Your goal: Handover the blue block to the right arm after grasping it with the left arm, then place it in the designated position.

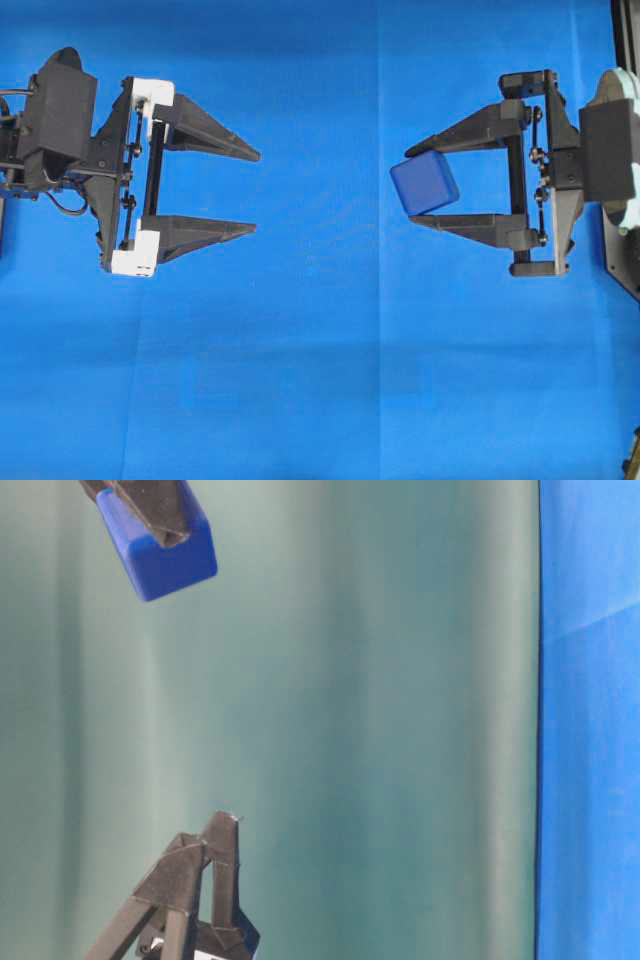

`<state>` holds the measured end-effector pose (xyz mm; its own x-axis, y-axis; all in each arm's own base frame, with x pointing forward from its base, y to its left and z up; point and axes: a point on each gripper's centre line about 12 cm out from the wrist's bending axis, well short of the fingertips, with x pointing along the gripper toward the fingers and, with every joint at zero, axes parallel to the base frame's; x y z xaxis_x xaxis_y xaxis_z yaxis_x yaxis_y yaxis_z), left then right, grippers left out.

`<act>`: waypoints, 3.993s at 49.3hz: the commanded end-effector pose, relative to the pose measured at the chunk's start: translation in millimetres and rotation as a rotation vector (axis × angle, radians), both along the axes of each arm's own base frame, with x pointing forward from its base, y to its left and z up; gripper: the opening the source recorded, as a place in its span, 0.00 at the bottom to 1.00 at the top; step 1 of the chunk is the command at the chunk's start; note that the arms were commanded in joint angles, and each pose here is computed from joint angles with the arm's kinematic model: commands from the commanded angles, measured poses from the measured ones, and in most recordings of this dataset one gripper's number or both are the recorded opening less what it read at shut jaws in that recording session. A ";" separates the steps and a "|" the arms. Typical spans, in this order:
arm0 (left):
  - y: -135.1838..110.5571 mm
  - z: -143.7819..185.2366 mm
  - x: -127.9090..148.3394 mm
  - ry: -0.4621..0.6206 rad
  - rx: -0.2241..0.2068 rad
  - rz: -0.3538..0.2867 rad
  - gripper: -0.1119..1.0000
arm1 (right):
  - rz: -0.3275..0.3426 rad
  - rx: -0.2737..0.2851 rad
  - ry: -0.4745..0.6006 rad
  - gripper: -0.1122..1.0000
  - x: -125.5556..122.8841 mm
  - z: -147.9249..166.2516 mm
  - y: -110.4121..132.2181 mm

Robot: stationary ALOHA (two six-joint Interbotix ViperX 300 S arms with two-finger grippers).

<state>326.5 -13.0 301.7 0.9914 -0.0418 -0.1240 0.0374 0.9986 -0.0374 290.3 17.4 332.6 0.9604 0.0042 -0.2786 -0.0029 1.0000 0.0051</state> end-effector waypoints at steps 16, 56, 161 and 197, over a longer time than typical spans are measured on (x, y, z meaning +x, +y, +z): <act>0.5 10.8 -0.4 -0.037 -0.001 0.002 0.94 | -0.005 0.005 -0.027 0.55 -0.8 13.2 0.0; -0.4 10.7 -0.9 -0.037 -0.001 -0.001 0.94 | -0.005 0.003 -0.028 0.55 -0.7 13.8 -0.1; -0.4 11.7 -0.6 -0.038 0.000 -0.001 0.94 | -0.111 0.074 0.263 0.55 -9.9 -23.2 5.3; -0.4 11.7 -0.6 -0.038 -0.001 -0.001 0.94 | -0.017 0.151 0.323 0.55 80.5 -131.8 10.0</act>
<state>326.5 -12.9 301.7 0.9914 -0.0414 -0.1240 0.0372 0.9987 -0.0358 357.9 29.1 197.5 0.7979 0.0403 -0.6015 0.0424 0.9916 0.1226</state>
